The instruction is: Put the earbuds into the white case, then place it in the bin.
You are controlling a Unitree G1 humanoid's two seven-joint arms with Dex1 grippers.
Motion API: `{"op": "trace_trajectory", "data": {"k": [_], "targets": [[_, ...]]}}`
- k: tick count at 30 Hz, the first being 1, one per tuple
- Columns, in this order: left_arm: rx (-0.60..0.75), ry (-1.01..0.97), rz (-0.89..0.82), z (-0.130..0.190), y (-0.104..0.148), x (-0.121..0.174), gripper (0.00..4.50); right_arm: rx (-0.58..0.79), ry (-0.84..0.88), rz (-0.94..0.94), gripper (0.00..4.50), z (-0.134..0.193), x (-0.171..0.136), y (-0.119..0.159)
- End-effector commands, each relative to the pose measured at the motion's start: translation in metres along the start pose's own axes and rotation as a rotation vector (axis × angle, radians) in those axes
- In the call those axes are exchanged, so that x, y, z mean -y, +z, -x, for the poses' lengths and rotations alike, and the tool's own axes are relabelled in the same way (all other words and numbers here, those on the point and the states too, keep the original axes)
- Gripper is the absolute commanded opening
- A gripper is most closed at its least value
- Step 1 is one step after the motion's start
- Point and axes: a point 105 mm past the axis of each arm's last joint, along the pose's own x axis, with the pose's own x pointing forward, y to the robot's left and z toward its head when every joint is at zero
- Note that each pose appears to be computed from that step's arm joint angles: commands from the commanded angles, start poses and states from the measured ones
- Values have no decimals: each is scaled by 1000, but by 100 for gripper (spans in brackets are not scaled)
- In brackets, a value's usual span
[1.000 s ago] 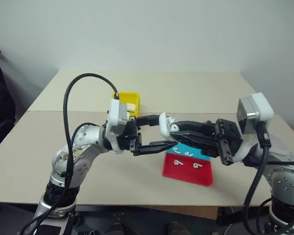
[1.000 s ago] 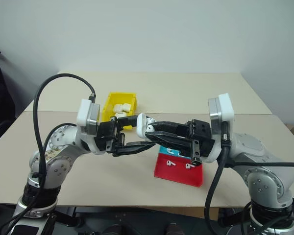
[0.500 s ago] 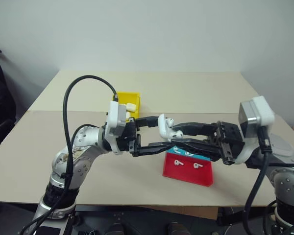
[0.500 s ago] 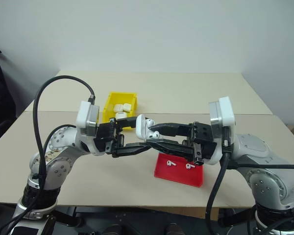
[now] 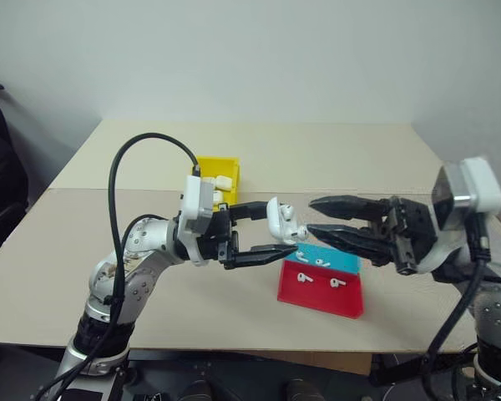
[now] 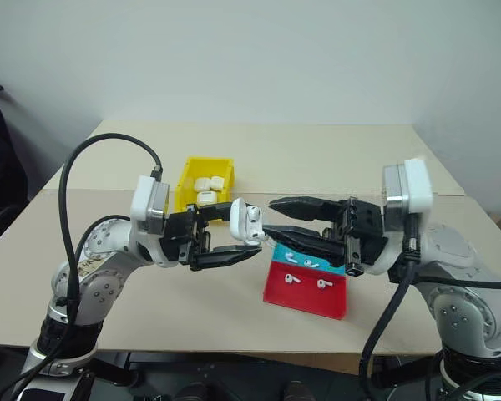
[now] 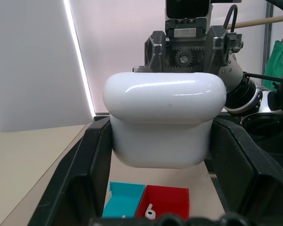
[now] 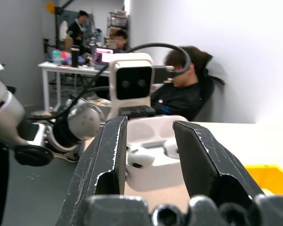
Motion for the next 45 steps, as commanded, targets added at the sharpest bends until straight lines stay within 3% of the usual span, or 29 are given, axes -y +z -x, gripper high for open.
{"op": "trace_trajectory", "data": {"k": [1, 2, 5, 9, 23, 37, 45], "targets": [[26, -5, -39, 0, 7, 2, 278, -11, -52, 56, 198, 10, 7, 9], [29, -3, -41, 0, 7, 1, 278, -25, -63, 55, 198, 14, 8, 8], [37, 4, -44, 0, 7, 0, 278, -67, -79, 50, 142, 25, 8, 6], [45, 7, -48, -1, 8, -2, 278, -103, -40, 45, 4, 28, -2, 3], [31, 0, -49, -4, 3, -1, 278, -109, 22, 26, 4, 5, -12, -10], [24, 3, -44, -3, 2, 1, 278, -116, 21, 48, 4, 3, -7, -10], [8, 6, -37, -3, -3, -1, 278, -80, 34, 121, 4, -7, 7, 29]]}}
